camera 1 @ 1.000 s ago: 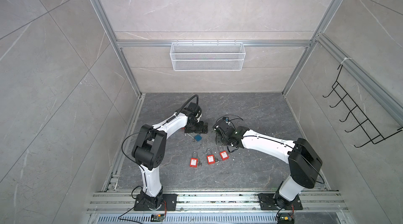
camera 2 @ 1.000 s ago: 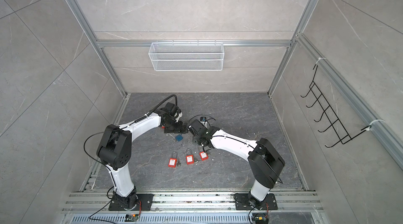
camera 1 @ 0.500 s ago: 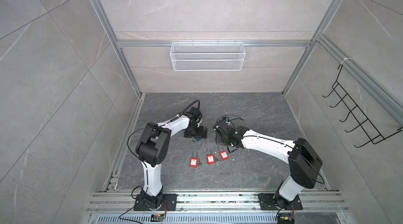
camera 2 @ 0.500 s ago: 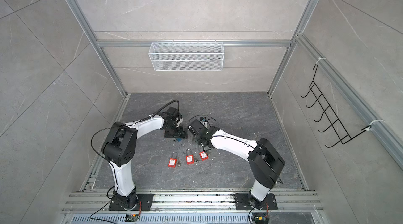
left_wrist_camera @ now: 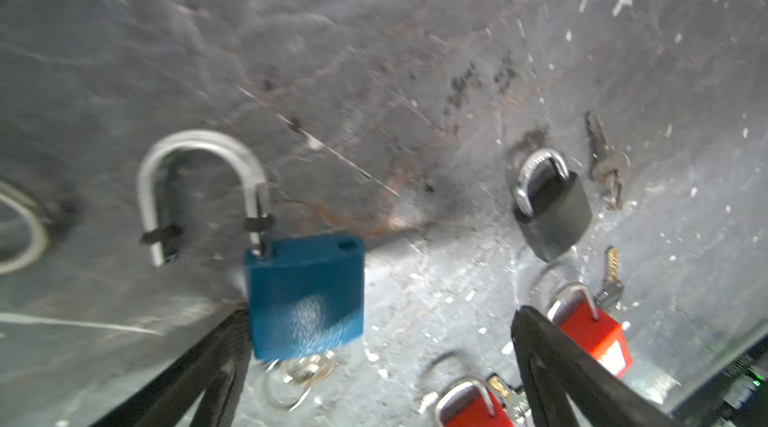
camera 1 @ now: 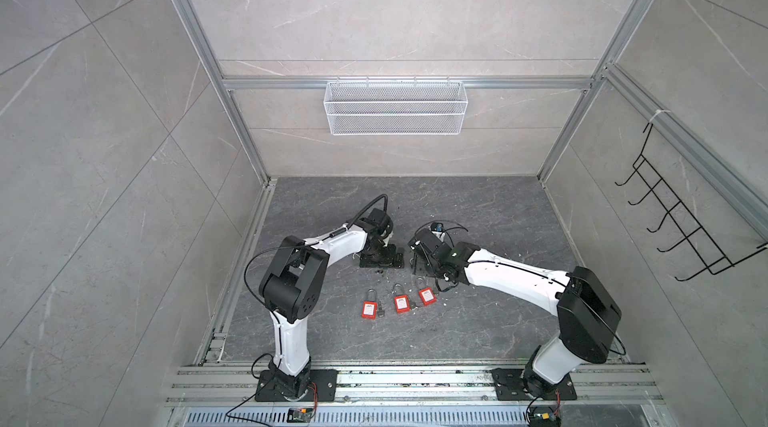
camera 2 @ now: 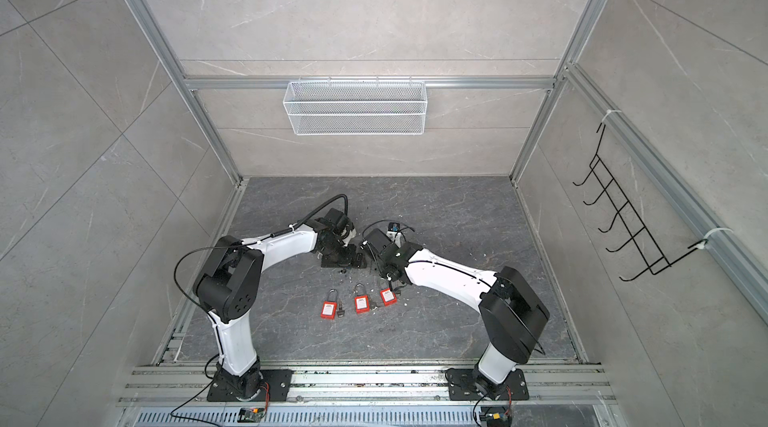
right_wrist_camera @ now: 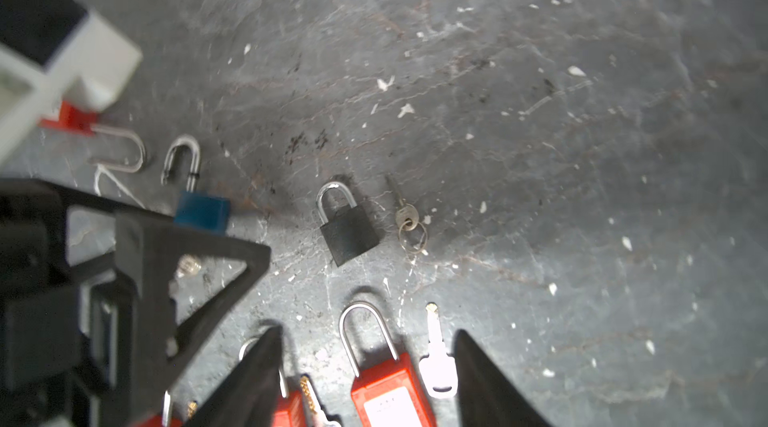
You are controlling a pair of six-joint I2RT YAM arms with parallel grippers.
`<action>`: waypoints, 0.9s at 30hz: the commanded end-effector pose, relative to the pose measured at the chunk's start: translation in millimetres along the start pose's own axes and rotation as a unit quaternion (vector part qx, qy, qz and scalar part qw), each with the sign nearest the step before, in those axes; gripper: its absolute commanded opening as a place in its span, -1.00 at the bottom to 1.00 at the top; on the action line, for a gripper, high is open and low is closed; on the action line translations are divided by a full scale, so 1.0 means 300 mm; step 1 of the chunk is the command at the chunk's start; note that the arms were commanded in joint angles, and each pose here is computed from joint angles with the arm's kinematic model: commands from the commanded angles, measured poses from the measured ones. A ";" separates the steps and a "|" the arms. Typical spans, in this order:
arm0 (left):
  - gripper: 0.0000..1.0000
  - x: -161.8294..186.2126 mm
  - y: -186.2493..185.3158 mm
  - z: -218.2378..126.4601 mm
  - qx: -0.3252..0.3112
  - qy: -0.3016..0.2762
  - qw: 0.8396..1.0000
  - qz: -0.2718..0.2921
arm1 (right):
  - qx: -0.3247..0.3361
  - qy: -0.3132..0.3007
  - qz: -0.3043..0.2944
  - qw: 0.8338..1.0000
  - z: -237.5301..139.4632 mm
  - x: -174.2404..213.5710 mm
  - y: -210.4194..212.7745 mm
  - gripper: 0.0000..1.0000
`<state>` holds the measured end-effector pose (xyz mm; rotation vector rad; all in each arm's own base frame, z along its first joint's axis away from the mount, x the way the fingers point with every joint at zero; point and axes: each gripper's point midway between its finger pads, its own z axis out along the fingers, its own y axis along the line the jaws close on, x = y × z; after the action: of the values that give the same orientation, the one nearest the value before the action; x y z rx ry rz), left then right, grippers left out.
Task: Lock with the key
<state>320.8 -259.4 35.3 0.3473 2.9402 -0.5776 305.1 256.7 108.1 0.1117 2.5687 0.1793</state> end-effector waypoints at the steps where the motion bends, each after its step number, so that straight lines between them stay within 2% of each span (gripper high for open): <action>1: 0.99 0.045 -0.043 -0.014 0.032 0.018 0.999 -0.038 | 0.029 -0.011 0.014 0.999 -0.029 -0.001 -0.051 0.55; 4: 0.99 0.057 -0.074 -0.018 0.050 0.014 0.997 -0.050 | 0.027 -0.012 0.010 1.000 -0.036 -0.009 -0.047 0.63; 9: 0.99 0.041 -0.117 -0.040 0.079 -0.005 0.995 -0.059 | 0.024 -0.021 -0.014 0.999 -0.070 -0.035 -0.045 0.63; 14: 0.99 -0.007 -0.117 -0.144 0.087 -0.050 0.993 -0.055 | -0.008 -0.031 -0.067 0.997 -0.124 -0.054 -0.025 0.58; 17: 0.99 -0.032 -0.065 -0.247 0.090 -0.090 0.989 -0.069 | -0.041 -0.028 -0.084 0.995 -0.143 -0.048 0.004 0.56; 19: 0.99 -0.039 -0.015 -0.323 0.088 -0.120 0.985 -0.082 | -0.034 -0.016 -0.083 0.996 -0.139 -0.044 0.008 0.55; 23: 0.99 -0.023 0.127 -0.460 0.077 -0.168 0.975 -0.126 | -0.029 0.059 -0.083 0.994 -0.079 0.002 0.081 0.50; 27: 0.99 0.025 0.228 -0.518 0.064 -0.183 0.969 -0.154 | -0.020 0.109 -0.094 0.989 0.004 0.036 0.181 0.51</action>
<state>335.8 -148.7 158.1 -0.1832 2.5736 -0.7767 313.3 298.1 133.1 -0.1198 2.6447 0.2177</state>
